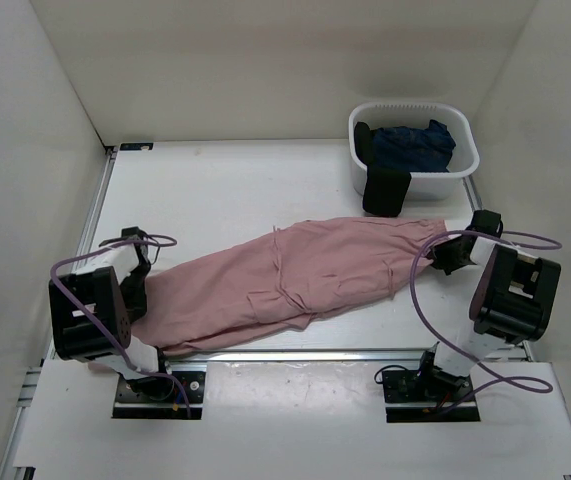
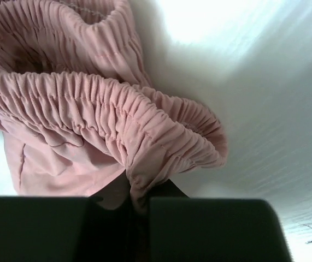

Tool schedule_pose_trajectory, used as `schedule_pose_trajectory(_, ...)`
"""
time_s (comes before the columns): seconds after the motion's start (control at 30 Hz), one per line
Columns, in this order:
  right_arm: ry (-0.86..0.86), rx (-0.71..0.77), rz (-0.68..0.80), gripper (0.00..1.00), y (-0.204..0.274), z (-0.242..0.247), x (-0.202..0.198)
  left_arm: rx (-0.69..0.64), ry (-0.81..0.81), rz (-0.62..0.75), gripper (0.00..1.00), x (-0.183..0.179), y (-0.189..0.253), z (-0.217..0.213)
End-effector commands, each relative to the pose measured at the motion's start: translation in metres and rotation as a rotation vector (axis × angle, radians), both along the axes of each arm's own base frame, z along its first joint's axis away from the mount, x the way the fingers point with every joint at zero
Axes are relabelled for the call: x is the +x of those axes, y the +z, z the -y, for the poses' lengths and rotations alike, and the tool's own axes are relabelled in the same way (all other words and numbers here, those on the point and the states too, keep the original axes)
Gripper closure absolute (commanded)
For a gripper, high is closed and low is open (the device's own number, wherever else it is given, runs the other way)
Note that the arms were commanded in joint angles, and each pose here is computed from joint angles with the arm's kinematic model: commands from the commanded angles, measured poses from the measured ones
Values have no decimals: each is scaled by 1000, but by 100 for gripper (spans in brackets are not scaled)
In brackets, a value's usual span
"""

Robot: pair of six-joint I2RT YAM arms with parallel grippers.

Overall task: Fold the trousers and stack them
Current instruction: Fold the trousers

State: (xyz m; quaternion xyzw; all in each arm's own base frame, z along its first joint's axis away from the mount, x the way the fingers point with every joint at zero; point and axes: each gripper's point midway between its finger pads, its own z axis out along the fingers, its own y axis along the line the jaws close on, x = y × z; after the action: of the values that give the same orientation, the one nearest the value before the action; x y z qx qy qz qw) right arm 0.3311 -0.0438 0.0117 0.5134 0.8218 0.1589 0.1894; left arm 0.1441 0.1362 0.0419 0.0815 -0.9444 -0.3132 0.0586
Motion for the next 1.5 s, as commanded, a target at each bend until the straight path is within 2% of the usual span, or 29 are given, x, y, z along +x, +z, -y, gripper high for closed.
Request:
schedule_pose_trajectory(0.0,-77,-36,-107,100,-23,18,-31,-18,-8,111,23,35,4,1)
schedule_pose_trajectory(0.1,-116,-136,-70,100,3,45,-35,-40,-55,129,24,66,3,9)
schedule_pose_trajectory(0.2,-135,-341,-39,100,49,77,-42,-52,-109,130,25,100,-3,20)
schedule_pose_trajectory(0.3,-58,-698,18,100,126,84,-25,-75,-132,134,26,129,-9,27)
schedule_pose_trajectory(0.33,66,-783,85,100,157,48,-2,-76,-149,133,26,137,-10,31)
schedule_pose_trajectory(0.4,195,-924,109,100,185,13,9,-79,-164,117,26,147,-17,36)
schedule_pose_trajectory(0.43,290,-1009,156,100,206,-32,12,-78,-178,135,26,158,-15,39)
schedule_pose_trajectory(0.47,362,-1054,147,100,203,-56,13,-68,-178,135,28,162,-15,38)
schedule_pose_trajectory(0.5,387,-1070,169,100,205,-79,12,-70,-202,133,28,166,-16,46)
schedule_pose_trajectory(0.53,512,-1095,198,100,202,-124,-2,-71,-203,129,28,168,-18,46)
schedule_pose_trajectory(0.57,549,-1110,209,100,199,-147,-3,-72,-216,128,28,169,-18,50)
schedule_pose_trajectory(0.6,551,-1100,238,100,198,-167,-9,-72,-216,119,28,169,-21,50)
schedule_pose_trajectory(0.63,637,-1086,284,100,193,-205,-23,-64,-225,109,28,169,-23,51)
schedule_pose_trajectory(0.77,839,-1059,300,100,158,-291,-46,-42,-225,102,26,175,-20,48)
schedule_pose_trajectory(0.87,969,-1082,238,100,128,-319,-55,-43,-225,90,26,178,-22,48)
schedule_pose_trajectory(1.03,1120,-1006,225,100,102,-349,-65,-52,-225,91,26,179,-21,50)
schedule_pose_trajectory(1.07,1188,-940,247,98,98,-366,-72,-52,-225,91,26,179,-21,50)
schedule_pose_trajectory(1.1,1263,-921,255,74,95,-375,-79,-52,-225,91,25,179,-21,50)
schedule_pose_trajectory(1.17,1410,-951,276,35,99,-384,-89,-60,-225,104,25,180,-18,51)
schedule_pose_trajectory(1.23,1515,-989,332,15,116,-392,-104,-61,-225,95,25,177,-20,51)
schedule_pose_trajectory(1.33,1522,-953,453,7,158,-396,-118,-60,-225,105,25,175,-16,51)
schedule_pose_trajectory(1.4,1482,-870,538,6,188,-390,-125,-59,-225,114,24,174,-12,51)
schedule_pose_trajectory(1.47,1436,-834,603,11,198,-387,-122,-68,-216,115,23,171,-12,49)
